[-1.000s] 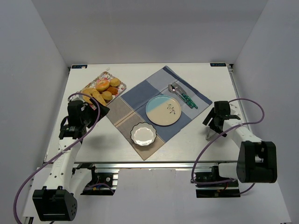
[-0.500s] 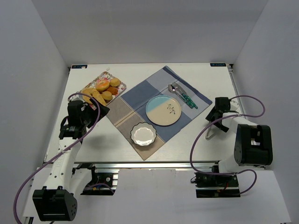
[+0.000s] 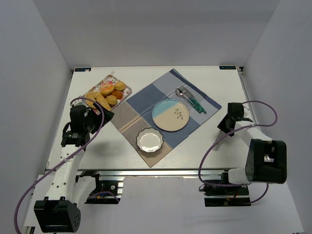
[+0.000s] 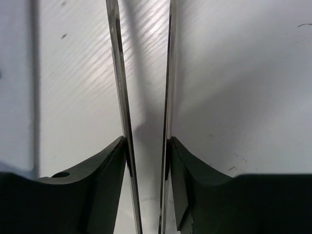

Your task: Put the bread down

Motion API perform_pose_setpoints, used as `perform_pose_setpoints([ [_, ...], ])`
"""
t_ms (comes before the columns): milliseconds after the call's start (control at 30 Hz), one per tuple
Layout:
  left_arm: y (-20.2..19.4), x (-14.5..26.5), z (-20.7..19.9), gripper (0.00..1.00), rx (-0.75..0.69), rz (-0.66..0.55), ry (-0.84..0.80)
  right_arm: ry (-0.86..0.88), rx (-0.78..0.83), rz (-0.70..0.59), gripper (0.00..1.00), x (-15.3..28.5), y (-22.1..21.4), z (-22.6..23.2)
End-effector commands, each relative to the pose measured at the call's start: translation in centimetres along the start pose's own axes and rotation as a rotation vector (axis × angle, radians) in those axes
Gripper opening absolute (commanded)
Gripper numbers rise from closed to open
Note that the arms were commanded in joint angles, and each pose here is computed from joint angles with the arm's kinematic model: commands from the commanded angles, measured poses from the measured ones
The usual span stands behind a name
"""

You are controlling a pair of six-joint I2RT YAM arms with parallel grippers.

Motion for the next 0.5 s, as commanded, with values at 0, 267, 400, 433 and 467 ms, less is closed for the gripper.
perform_pose_setpoints([
  [0,0.5,0.7,-0.5,0.98,-0.006,-0.023,-0.015,0.15,0.049,-0.026,0.46,3.1,1.9,2.3],
  [267,0.3,1.4,-0.9,0.98,-0.004,-0.015,-0.034,0.633,0.273,-0.066,0.41,11.1,2.9,8.7],
  [400,0.1,1.6,-0.8,0.98,0.002,-0.007,-0.025,0.806,0.498,-0.066,0.43,15.6,0.2,13.7],
  [433,0.1,1.6,-0.6,0.98,0.005,-0.004,-0.017,0.829,0.534,-0.062,0.43,16.1,-0.3,14.5],
  [467,-0.1,1.5,-0.5,0.98,0.008,0.002,-0.012,0.869,0.571,-0.073,0.43,17.3,-0.4,15.7],
])
Point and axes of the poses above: each gripper's point midway between its finger pads, its own x axis back along the fingers, its own z axis along the line the jaws close on, y = z × x, the point moved 2 cm from there along x, back along the fingers, and after that the axes turned 1 degree about x, right-handed, at the moved point
